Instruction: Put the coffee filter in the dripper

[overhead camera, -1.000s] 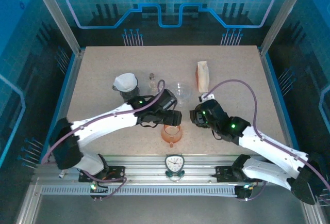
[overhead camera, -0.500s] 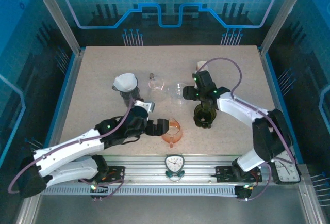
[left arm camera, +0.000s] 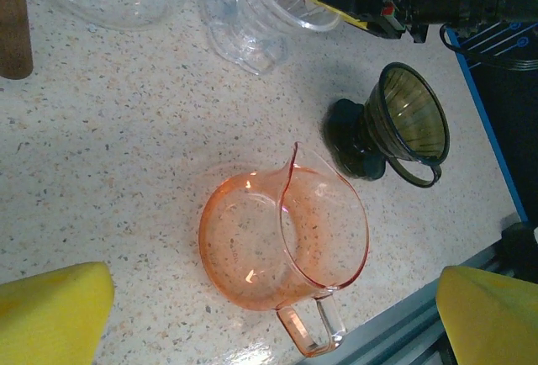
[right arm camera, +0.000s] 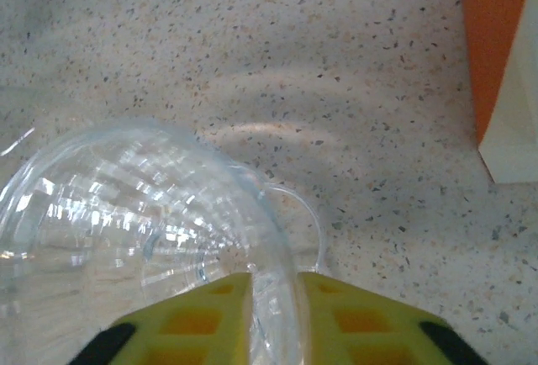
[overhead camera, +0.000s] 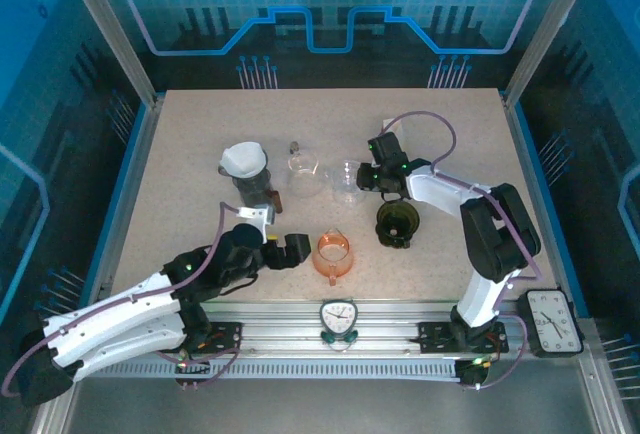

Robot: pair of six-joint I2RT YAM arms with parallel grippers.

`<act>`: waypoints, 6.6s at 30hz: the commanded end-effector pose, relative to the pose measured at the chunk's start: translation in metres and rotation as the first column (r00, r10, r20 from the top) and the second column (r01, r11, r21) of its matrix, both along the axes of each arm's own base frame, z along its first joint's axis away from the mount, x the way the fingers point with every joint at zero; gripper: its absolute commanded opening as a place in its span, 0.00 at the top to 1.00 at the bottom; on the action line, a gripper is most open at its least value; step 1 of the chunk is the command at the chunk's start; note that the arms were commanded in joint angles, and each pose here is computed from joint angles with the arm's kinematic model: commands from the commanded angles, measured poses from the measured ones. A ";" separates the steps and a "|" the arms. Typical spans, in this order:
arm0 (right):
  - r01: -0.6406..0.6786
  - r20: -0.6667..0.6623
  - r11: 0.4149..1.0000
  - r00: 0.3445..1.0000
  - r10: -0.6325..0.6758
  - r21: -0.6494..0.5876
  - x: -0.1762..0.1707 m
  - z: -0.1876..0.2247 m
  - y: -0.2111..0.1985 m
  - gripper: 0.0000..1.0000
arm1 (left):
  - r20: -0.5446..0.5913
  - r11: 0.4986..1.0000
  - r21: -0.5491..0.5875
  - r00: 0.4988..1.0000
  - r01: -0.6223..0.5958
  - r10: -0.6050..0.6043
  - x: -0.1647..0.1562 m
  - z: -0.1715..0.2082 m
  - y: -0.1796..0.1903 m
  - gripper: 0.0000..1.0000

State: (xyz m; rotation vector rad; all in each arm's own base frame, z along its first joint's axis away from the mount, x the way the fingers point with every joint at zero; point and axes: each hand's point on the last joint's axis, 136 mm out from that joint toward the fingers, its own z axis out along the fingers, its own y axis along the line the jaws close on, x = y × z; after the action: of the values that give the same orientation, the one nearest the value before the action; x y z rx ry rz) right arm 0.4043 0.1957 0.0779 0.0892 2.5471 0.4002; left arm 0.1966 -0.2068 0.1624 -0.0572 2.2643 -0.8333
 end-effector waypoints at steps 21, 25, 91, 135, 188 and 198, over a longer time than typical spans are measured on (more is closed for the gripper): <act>-0.139 0.085 0.961 0.989 0.122 0.239 -0.080 0.122 0.005 1.00 | 0.114 0.995 -0.047 0.989 -0.087 0.092 0.001 0.027 0.028 0.01; -0.205 0.035 0.938 0.978 0.203 0.279 -0.120 0.129 0.016 1.00 | 0.126 0.995 -0.048 0.987 -0.093 0.098 0.002 0.029 0.030 0.01; 0.052 0.279 0.983 0.960 0.000 -0.177 -0.009 0.149 -0.068 0.59 | 0.113 0.993 -0.029 0.987 -0.113 0.116 0.002 0.014 0.034 0.01; 0.074 0.022 0.925 0.997 -0.071 -0.372 0.100 0.034 -0.070 0.80 | 0.110 0.991 0.004 0.985 -0.133 0.132 0.004 0.002 0.039 0.01; -0.288 0.260 0.954 0.918 0.298 -0.078 -0.154 0.188 -0.016 1.00 | 0.106 0.989 0.064 0.986 -0.132 0.125 0.000 0.026 0.050 0.01; -0.538 0.094 0.836 0.832 0.547 -0.106 -0.229 0.194 0.016 1.00 | 0.106 0.988 0.072 0.986 -0.136 0.128 0.001 0.030 0.049 0.01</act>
State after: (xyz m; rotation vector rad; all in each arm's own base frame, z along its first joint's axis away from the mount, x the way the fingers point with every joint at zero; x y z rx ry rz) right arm 0.1954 0.2126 0.2726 -0.6114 2.3525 0.5175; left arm 0.1948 -0.1604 0.1799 -0.1282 2.1910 -0.6837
